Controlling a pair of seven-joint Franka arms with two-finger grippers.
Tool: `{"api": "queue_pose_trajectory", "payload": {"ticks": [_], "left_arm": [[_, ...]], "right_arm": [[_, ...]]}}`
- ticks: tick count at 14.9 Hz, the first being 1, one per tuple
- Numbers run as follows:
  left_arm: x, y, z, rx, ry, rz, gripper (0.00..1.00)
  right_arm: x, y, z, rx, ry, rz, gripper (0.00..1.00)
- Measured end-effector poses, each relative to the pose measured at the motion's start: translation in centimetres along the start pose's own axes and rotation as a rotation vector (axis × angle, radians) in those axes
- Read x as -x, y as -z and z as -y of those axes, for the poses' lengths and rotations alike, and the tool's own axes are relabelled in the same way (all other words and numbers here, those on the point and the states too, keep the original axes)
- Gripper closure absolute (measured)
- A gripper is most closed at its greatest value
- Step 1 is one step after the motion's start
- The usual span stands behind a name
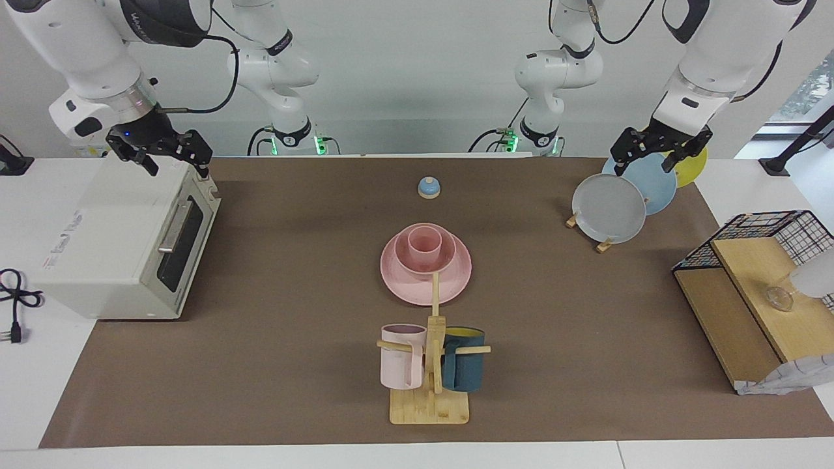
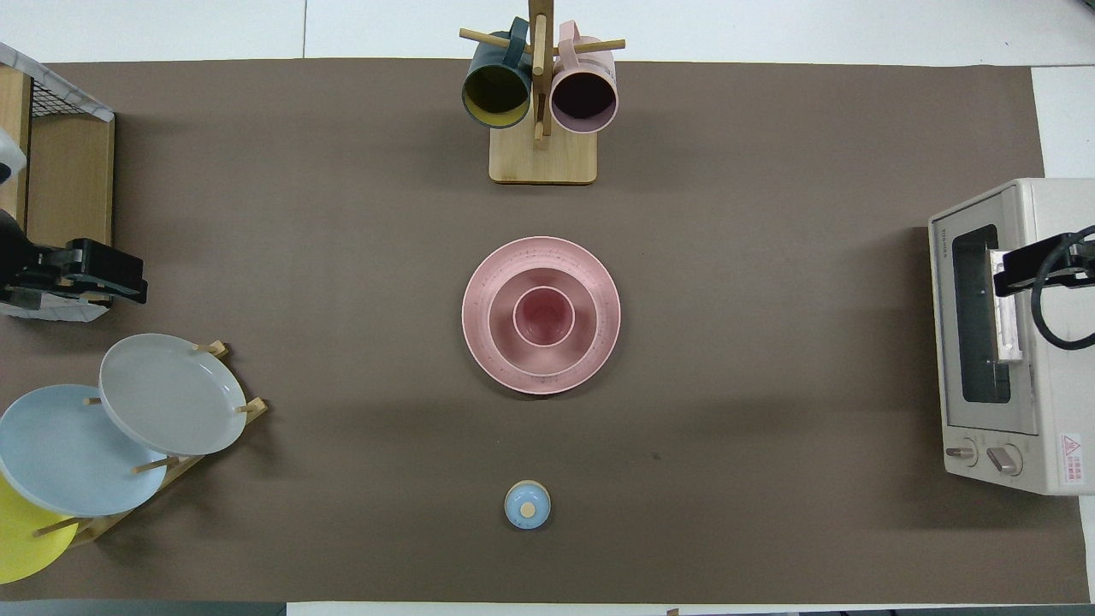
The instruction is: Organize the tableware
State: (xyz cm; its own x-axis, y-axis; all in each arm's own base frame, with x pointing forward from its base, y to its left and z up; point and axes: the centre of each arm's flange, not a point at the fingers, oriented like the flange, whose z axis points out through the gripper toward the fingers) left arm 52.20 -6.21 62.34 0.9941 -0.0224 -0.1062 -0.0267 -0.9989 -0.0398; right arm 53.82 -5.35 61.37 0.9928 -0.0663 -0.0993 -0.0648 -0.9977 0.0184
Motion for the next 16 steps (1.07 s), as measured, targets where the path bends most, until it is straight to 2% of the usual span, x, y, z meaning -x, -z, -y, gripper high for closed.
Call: {"api": "queue_pose_trajectory", "payload": {"ticks": [3,8,11,16], "left_arm": [[1.0,-0.7,-0.2,0.003,-0.001,-0.008,0.00],[1.3,1.9,0.0,0.019,0.002,-0.040,0.00],[1.0,1.9,0.2,0.055,0.008,-0.036,0.00],[0.8,1.5,0.7,0.065,0.018,-0.029,0.00]], "right_arm": [[0.0,0.0,0.0,0.000,0.000,0.000,0.00],[0.0,0.0,0.0,0.000,0.000,0.000,0.00],[0.0,0.0,0.0,0.000,0.000,0.000,0.00],[0.0,0.0,0.0,0.000,0.000,0.000,0.00]]}}
